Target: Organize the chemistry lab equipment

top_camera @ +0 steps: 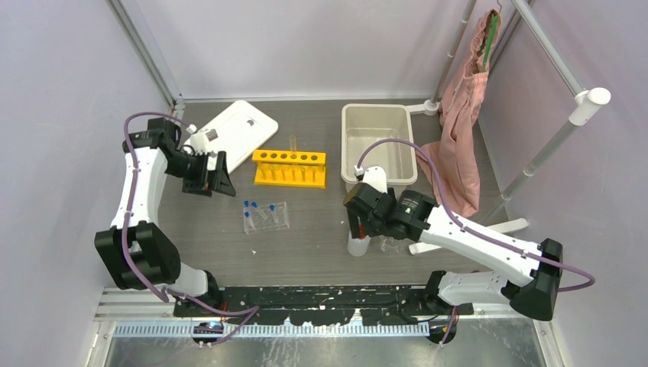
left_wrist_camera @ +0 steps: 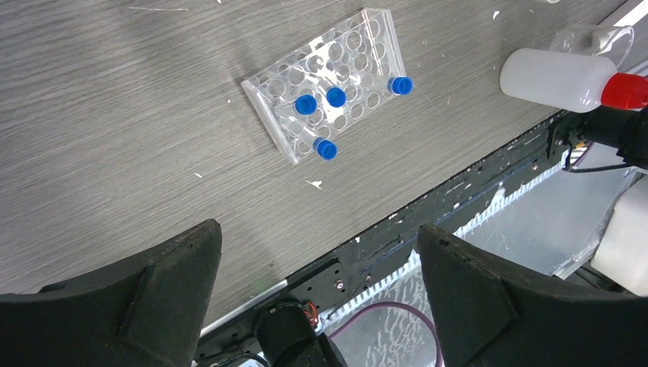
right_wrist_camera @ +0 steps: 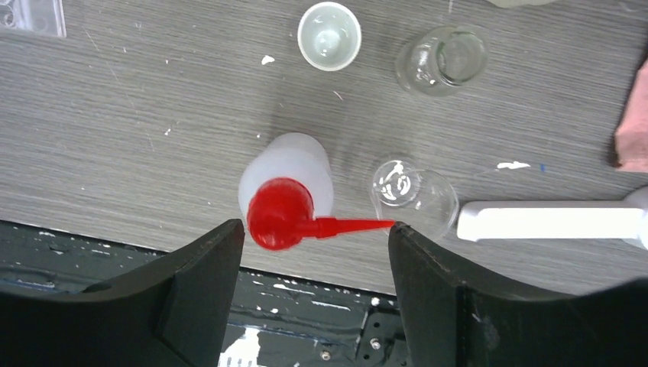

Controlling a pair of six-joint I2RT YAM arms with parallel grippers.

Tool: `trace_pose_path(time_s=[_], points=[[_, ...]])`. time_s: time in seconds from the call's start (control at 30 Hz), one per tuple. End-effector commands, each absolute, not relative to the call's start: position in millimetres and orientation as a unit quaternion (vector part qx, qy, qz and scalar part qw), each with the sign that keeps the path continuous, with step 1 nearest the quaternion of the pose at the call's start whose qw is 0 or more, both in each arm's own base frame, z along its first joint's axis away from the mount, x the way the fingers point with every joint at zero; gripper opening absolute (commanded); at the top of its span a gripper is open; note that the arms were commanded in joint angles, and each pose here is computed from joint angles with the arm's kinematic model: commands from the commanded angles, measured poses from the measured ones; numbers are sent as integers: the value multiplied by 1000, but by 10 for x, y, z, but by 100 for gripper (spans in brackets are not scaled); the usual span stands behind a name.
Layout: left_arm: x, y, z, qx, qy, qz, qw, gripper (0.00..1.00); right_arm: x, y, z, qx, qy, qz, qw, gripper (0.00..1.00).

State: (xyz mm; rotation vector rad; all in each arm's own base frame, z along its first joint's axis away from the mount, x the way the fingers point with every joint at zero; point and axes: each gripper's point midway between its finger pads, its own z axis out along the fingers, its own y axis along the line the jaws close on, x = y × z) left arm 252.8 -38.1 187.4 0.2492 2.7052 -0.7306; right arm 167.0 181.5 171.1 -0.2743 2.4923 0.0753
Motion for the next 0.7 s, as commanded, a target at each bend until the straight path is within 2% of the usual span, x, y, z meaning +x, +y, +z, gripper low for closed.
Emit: trace_pose_path(time_s=[0.0, 0.07, 0.33, 0.43, 0.5, 0.6, 0.67], points=[[2543, -433, 2050, 96, 940, -270, 185, 100, 1796, 2103, 1622, -109, 941, 85, 308, 73], [2561, -439, 2073, 94, 938, -270, 197, 100, 1770, 2158, 1524, -114, 943, 94, 298, 68], [2617, -420, 2204, 85, 932, -250, 247, 100, 1746, 2279, 1338, -123, 944, 114, 284, 60], [2591, -429, 2220, 83, 930, -249, 256, 100, 1743, 2315, 1280, -122, 946, 115, 277, 52], [2574, -430, 2225, 84, 930, -247, 257, 100, 1726, 2305, 1242, -123, 948, 111, 271, 44], [2554, -404, 2230, 85, 933, -239, 256, 100, 1703, 2230, 1210, -129, 952, 93, 263, 41], [2545, -396, 2245, 87, 933, -235, 257, 100, 1686, 2165, 1217, -131, 953, 82, 261, 42]])
